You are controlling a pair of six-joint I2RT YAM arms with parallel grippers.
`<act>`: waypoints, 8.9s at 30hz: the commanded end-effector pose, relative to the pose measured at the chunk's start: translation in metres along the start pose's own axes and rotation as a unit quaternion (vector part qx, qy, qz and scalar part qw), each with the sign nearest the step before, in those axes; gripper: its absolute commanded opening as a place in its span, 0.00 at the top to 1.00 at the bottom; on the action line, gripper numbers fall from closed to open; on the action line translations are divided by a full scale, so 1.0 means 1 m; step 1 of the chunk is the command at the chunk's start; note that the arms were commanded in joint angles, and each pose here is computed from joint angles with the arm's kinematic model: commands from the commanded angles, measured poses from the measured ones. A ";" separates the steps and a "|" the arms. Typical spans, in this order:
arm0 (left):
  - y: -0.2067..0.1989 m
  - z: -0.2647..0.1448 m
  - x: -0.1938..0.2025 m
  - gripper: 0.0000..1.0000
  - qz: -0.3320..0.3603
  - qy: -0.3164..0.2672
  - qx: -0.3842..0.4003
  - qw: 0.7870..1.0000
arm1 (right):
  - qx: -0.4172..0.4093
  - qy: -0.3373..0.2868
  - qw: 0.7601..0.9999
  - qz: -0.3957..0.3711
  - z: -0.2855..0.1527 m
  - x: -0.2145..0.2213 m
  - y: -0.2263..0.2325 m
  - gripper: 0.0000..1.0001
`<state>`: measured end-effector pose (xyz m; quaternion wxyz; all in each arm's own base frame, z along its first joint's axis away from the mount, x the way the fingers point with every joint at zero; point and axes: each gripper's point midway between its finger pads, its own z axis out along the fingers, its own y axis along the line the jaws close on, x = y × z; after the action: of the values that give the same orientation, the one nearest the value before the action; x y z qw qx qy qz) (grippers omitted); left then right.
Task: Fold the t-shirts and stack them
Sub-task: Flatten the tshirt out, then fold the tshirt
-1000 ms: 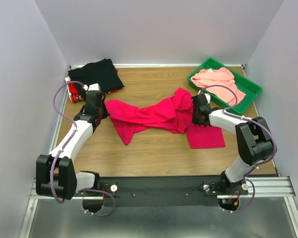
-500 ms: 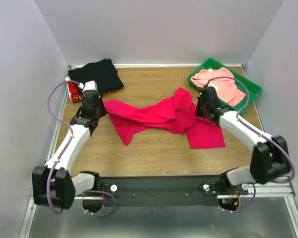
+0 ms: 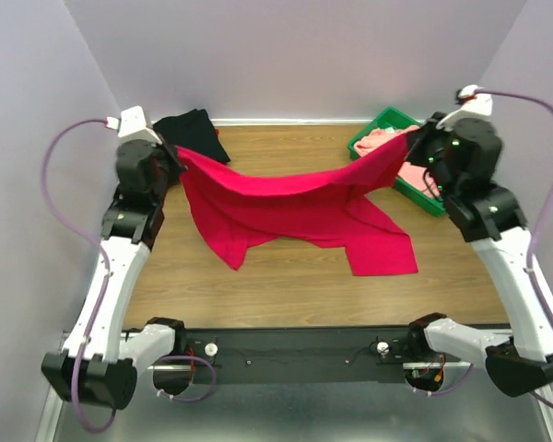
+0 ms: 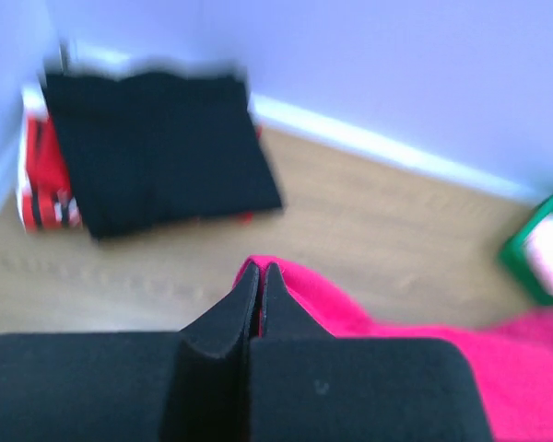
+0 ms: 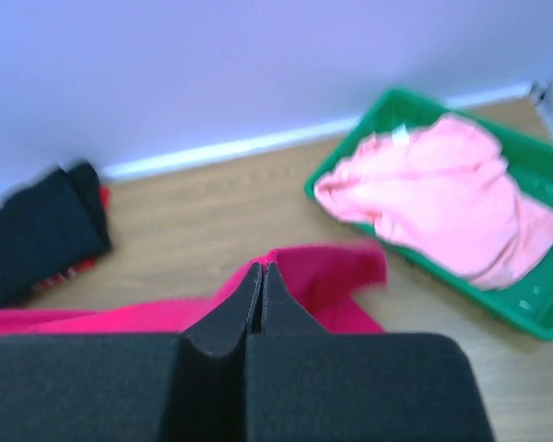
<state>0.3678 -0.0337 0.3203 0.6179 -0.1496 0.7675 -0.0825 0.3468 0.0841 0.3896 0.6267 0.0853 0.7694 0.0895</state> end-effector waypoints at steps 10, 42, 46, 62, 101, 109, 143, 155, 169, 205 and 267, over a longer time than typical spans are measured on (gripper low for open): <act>-0.029 -0.155 -0.187 1.00 -0.021 -0.256 0.072 0.964 | -0.023 -0.242 0.969 0.032 -0.150 -0.201 -0.007 1.00; -0.072 -0.184 -0.237 1.00 -0.018 -0.345 0.177 0.921 | -0.047 -0.320 0.946 -0.030 -0.108 -0.271 0.035 0.99; -0.054 -0.238 -0.246 1.00 -0.020 -0.389 0.163 0.907 | -0.067 -0.357 0.931 -0.023 -0.157 -0.285 0.028 1.00; -0.038 -0.251 -0.257 1.00 -0.037 -0.389 0.122 0.912 | -0.112 -0.396 0.911 -0.023 -0.163 -0.308 0.049 1.00; 0.028 0.064 0.094 0.16 -0.013 0.070 0.027 0.997 | -0.195 0.278 0.938 -0.063 0.119 0.257 0.116 0.00; 0.016 0.039 0.083 0.16 -0.019 0.057 0.061 0.996 | -0.197 0.342 0.917 -0.060 0.109 0.327 0.114 0.00; 0.062 0.034 0.205 0.16 -0.018 0.180 -0.077 0.981 | -0.007 0.346 0.936 -0.065 0.207 0.318 -0.003 0.00; 0.055 0.034 0.256 0.16 -0.010 0.261 -0.047 0.964 | -0.049 0.364 0.930 -0.010 0.143 0.306 0.011 0.00; 0.057 0.058 0.288 0.16 0.023 0.322 -0.052 0.945 | 0.012 0.410 0.912 -0.019 0.150 0.358 -0.023 0.00; 0.026 0.009 0.217 0.20 -0.064 0.167 -0.125 0.976 | -0.025 0.322 0.946 0.004 0.173 0.250 -0.047 0.00; 0.128 -0.095 0.279 0.47 -0.172 0.199 -0.508 0.820 | -0.025 0.331 0.940 0.086 0.130 0.266 -0.088 0.00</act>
<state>0.2059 -0.0159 0.0400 0.2570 -0.5607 0.7696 0.1655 0.4185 0.0687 0.1001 0.3359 0.0983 0.9198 0.1777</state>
